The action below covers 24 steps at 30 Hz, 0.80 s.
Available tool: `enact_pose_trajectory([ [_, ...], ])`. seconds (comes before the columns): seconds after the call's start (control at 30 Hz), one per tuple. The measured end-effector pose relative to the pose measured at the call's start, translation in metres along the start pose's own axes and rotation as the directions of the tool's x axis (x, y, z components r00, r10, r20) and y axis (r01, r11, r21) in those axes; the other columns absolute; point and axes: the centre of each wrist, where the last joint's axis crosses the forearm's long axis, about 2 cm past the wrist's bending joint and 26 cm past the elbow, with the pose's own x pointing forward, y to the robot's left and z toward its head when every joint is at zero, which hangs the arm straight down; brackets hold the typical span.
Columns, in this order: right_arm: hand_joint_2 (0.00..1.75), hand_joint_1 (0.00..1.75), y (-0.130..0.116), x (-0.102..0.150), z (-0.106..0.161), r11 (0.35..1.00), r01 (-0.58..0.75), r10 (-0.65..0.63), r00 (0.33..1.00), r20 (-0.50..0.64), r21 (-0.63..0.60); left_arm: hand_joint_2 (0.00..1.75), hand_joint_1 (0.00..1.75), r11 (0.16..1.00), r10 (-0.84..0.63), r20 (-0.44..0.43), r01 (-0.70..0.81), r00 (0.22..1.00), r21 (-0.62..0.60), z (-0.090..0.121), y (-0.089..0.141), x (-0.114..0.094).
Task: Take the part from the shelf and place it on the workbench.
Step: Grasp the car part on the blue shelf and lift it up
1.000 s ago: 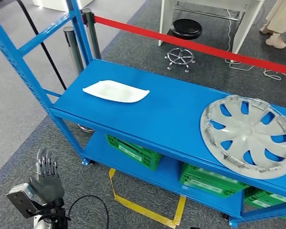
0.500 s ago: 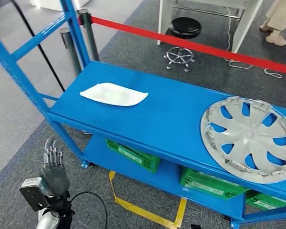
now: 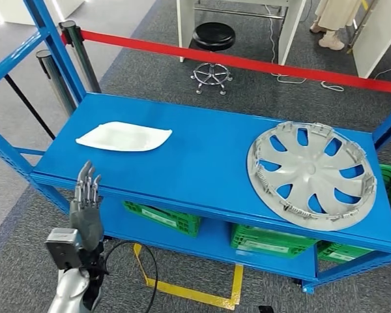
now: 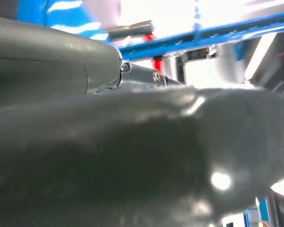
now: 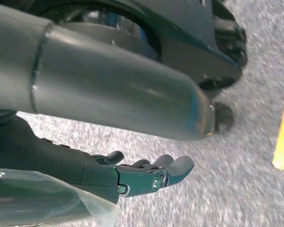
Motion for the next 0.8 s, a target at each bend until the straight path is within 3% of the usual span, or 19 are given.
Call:
enact_pose_trajectory([
  [0.13,0.0,0.0,-0.003,0.001,-0.001,1.0,-0.021,0.021,1.0,-0.006,0.001,0.0,0.0,0.995,-0.087,0.071,0.09,0.994,-0.04,-0.025,-0.008,0.001],
  [0.4,0.0,0.0,-0.008,0.003,-0.001,0.995,-0.096,0.096,0.995,-0.033,-0.007,0.0,0.0,0.982,-0.149,0.132,0.162,0.98,-0.097,-0.052,-0.013,0.0],
  [0.53,0.0,0.0,-0.009,0.005,-0.002,0.99,-0.14,0.141,0.988,-0.067,0.024,0.0,0.0,0.964,-0.07,0.128,0.1,0.989,-0.247,-0.082,-0.015,0.001],
  [0.67,0.0,0.0,-0.007,0.006,-0.002,0.979,-0.2,0.204,0.975,-0.091,0.05,1.75,0.0,0.925,-0.063,0.103,0.097,0.993,-0.367,-0.107,-0.01,-0.004],
  [0.8,0.0,0.0,-0.005,0.007,-0.002,0.952,-0.291,0.3,0.948,-0.105,0.09,1.75,0.0,0.891,-0.174,0.082,0.192,0.981,-0.412,-0.132,-0.005,-0.013],
])
